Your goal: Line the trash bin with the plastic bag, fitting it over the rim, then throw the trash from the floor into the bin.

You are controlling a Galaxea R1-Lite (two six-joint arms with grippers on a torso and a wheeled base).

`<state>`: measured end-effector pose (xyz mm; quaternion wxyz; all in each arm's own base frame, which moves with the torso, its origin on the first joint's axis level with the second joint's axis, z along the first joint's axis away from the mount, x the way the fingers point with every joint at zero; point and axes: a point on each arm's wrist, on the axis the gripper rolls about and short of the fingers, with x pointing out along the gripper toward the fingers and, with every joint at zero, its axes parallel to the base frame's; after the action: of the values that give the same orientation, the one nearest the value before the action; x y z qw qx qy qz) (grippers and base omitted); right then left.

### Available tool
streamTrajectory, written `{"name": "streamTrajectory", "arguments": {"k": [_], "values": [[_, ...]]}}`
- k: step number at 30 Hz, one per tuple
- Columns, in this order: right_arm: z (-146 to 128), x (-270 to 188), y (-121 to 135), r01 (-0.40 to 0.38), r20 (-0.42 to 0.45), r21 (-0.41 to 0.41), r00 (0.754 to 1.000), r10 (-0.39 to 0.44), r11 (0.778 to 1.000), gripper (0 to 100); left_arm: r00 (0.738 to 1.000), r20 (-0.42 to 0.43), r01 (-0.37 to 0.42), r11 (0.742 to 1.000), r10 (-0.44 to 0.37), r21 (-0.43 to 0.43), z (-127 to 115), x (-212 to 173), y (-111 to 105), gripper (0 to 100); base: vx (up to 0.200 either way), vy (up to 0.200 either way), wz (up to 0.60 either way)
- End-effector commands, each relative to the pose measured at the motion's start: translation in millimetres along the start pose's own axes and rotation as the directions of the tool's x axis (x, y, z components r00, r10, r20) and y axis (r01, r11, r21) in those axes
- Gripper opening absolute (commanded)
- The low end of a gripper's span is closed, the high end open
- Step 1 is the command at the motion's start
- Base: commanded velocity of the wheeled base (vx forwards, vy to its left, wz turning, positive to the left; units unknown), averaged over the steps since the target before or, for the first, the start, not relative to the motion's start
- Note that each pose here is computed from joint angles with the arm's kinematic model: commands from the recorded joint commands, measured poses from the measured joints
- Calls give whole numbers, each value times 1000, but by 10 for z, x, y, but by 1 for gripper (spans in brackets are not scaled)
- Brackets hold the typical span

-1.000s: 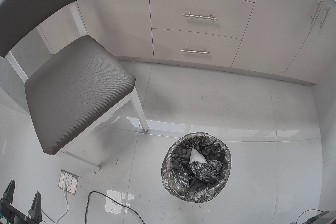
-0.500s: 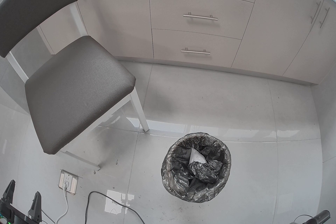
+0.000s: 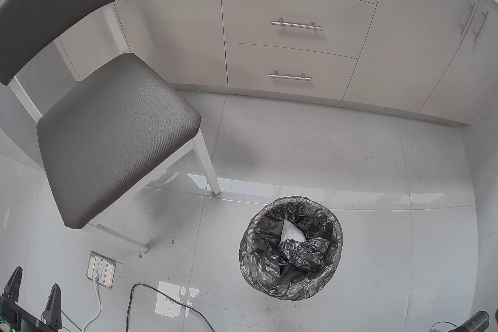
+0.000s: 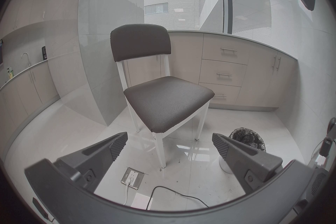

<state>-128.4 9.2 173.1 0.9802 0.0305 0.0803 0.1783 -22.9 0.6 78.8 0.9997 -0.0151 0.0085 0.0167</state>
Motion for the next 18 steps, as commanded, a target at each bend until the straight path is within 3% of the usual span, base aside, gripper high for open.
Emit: {"name": "streamTrajectory", "arguments": {"k": [1, 2, 3, 6, 12, 13, 14, 17, 18], "values": [[-575, 481, -242, 119, -230, 61, 968, -102, 991, 0, 1000, 7, -2, 1000, 2, 0, -31, -4, 1, 100, 0, 0, 0], [-706, 654, -329, 189, -237, 59, 956, -170, 980, 0, 1000, 7, 0, 1000, 0, 0, -31, -4, 1, 100, 0, 0, 0], [-687, 647, -329, 206, -225, 83, 957, -183, 975, 0, 1000, 5, 0, 1000, 0, 0, -32, -4, 1, 100, 0, 0, 0], [-677, 617, -313, 207, -237, 160, 957, -166, 965, 0, 1000, 7, 0, 1000, 0, 0, -31, -4, 1, 100, 0, 0, 0], [-628, 654, -331, 226, -172, 155, 965, -199, 962, 0, 1000, 7, 0, 1000, 0, 0, -31, -4, 1, 100, 0, 0, 0], [-638, 786, -391, 250, -78, 130, 967, -242, 959, 0, 1000, 7, 0, 1000, 0, 0, -31, -4, 1, 100, 0, 0, 0], [-661, 851, -423, 269, -39, 116, 963, -267, 956, 0, 1000, 5, 0, 1000, 0, 0, -32, -4, 1, 100, 0, 0, 0], [-705, 1042, -513, 324, 174, 29, 930, -324, 946, 0, 1000, 5, 0, 1000, 0, 0, -32, -4, 1, 100, 0, 0, 0], [-709, 1048, -516, 326, 181, 24, 928, -325, 945, 0, 1000, 7, 0, 1000, 0, 0, -31, -4, 1, 100, 0, 0, 0]]}}
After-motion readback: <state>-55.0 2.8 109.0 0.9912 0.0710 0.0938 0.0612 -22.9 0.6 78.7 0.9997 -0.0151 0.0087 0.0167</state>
